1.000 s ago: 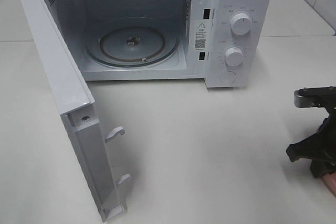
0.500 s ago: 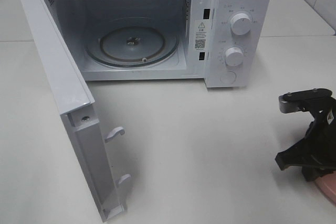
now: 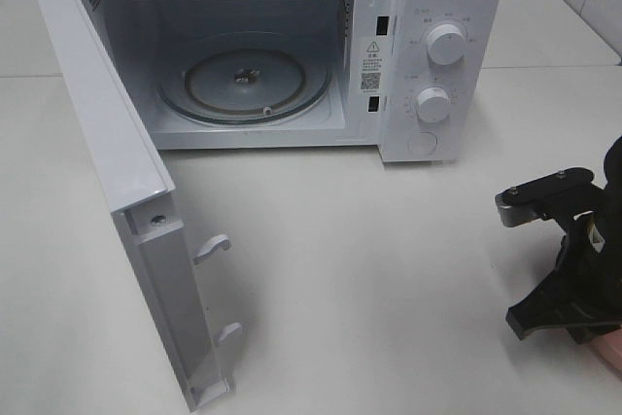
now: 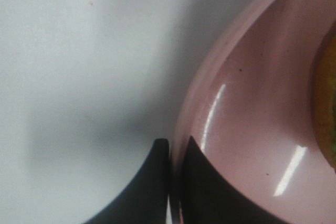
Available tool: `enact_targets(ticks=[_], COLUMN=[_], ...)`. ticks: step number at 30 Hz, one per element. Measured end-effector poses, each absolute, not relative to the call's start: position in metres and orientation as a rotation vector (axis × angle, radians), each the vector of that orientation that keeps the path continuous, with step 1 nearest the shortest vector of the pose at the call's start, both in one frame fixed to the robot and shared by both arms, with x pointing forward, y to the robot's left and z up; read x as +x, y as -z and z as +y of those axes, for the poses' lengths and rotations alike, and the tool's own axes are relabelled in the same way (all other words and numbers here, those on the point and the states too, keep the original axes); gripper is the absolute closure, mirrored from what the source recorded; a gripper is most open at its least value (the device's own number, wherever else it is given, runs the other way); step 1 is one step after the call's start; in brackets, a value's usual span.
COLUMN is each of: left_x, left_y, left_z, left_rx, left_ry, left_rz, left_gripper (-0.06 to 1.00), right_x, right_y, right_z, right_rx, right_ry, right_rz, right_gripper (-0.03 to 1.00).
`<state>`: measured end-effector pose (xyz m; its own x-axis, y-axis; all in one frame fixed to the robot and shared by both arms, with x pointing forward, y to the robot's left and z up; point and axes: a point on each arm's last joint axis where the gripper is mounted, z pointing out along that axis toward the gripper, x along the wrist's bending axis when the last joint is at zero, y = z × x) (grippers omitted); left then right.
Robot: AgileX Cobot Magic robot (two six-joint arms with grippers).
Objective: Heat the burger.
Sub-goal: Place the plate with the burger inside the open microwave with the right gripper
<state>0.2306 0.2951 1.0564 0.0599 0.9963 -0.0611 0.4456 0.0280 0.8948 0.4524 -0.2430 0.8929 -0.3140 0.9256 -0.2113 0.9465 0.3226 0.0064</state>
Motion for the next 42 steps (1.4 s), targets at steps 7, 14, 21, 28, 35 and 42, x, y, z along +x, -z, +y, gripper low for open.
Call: enact_targets(ticks=[7,14,21,28,35,42], left_x=[0.231,0.231,0.231,0.231,0.231,0.231], left_y=[-1.056,-1.056,-1.056,-1.056,-1.056,-1.056], left_z=[0.295,0.295,0.295,0.295,0.295,0.295], left_rx=[1.535,1.535,1.535,1.535,1.535,1.535], left_ry=[-0.866,-0.866,-0.866,-0.866,-0.866,-0.866], left_rz=[1.501,1.501,1.501,1.501,1.501,1.501], left_gripper=[-0.03,-0.03,-0.03,-0.03,-0.03,-0.03], right_x=[0.448,0.445,0.443,0.436,0.427,0.415], right_y=[-0.903,-0.920,-0.933,-0.949,-0.965,-0.976], right_z=[-0.243,-0.250,-0.255,-0.260,-0.256,-0.244], right_rx=[1.674,1.608,1.568,1.554,1.465,1.339], right_ry=[0.177,0.202,0.196,0.202,0.172,0.148], right_rz=[2.387,2.356,2.324,2.283,2.301,2.341], right_gripper=[0.97,0.97,0.97,0.97,0.97,0.97])
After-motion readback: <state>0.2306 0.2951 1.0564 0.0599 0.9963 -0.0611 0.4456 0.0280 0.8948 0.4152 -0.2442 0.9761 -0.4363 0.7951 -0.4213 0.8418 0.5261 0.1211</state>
